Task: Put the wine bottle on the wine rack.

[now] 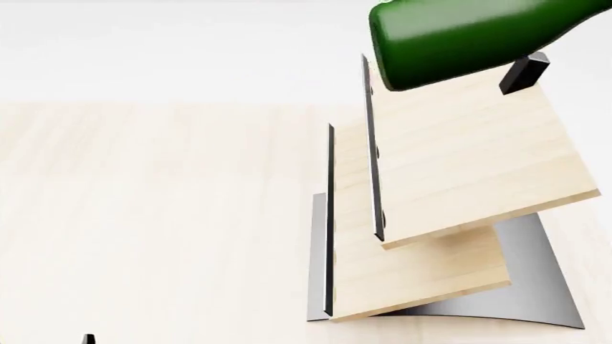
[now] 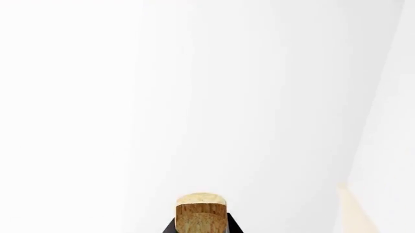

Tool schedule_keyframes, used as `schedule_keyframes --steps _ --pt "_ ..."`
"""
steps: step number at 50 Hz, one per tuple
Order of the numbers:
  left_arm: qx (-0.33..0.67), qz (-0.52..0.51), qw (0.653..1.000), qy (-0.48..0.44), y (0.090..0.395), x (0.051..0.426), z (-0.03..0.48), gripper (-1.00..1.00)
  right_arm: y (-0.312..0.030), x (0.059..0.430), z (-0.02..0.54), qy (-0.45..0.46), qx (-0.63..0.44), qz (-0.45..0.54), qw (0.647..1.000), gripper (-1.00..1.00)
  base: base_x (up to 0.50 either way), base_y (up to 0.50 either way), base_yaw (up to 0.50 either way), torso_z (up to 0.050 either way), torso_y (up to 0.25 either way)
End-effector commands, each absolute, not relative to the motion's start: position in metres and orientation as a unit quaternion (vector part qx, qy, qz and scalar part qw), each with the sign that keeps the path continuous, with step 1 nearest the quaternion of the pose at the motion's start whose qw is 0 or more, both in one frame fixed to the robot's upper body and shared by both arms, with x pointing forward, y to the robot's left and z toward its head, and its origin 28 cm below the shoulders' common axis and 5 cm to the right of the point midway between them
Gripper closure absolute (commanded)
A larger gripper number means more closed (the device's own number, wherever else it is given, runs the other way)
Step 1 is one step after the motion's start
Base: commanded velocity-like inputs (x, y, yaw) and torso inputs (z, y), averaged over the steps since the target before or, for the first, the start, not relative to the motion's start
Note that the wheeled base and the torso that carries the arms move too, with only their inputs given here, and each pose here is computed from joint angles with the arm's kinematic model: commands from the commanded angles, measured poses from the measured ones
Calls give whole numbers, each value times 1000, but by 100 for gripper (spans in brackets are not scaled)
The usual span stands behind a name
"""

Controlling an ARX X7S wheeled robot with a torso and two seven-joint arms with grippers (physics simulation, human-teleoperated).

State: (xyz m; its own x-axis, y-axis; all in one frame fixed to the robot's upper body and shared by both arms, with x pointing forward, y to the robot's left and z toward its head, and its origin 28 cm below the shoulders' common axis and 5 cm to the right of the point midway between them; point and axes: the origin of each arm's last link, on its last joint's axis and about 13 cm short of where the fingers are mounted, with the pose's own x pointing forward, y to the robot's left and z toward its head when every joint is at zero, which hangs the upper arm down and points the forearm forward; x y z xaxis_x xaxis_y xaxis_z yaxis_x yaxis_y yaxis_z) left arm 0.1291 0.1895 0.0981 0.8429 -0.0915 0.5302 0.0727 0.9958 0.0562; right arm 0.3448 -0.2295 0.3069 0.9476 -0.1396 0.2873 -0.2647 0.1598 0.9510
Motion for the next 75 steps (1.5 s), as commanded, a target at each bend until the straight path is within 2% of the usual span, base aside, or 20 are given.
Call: schedule_keyframes --steps 1,16,19,38,66,75 --pt "17 -43 960 -277 189 129 98 -100 -225 347 304 -178 631 40 754 100 0 0 0 0 0" --pt "17 -43 960 -277 189 129 97 -100 -201 323 303 -193 627 34 754 100 0 0 0 0 1" --pt "17 -43 960 -277 189 129 97 -100 -208 339 295 -192 625 20 756 100 0 0 0 0 0" --pt "17 -43 960 -277 189 129 97 -100 -203 343 268 -214 618 -44 755 100 0 0 0 1 1" --pt "18 -43 960 -277 189 129 97 -100 -204 338 257 -204 616 -45 760 100 0 0 0 0 1" --pt "18 -44 960 -276 189 130 96 -100 -202 334 261 -218 592 -35 775 100 0 0 0 1 1"
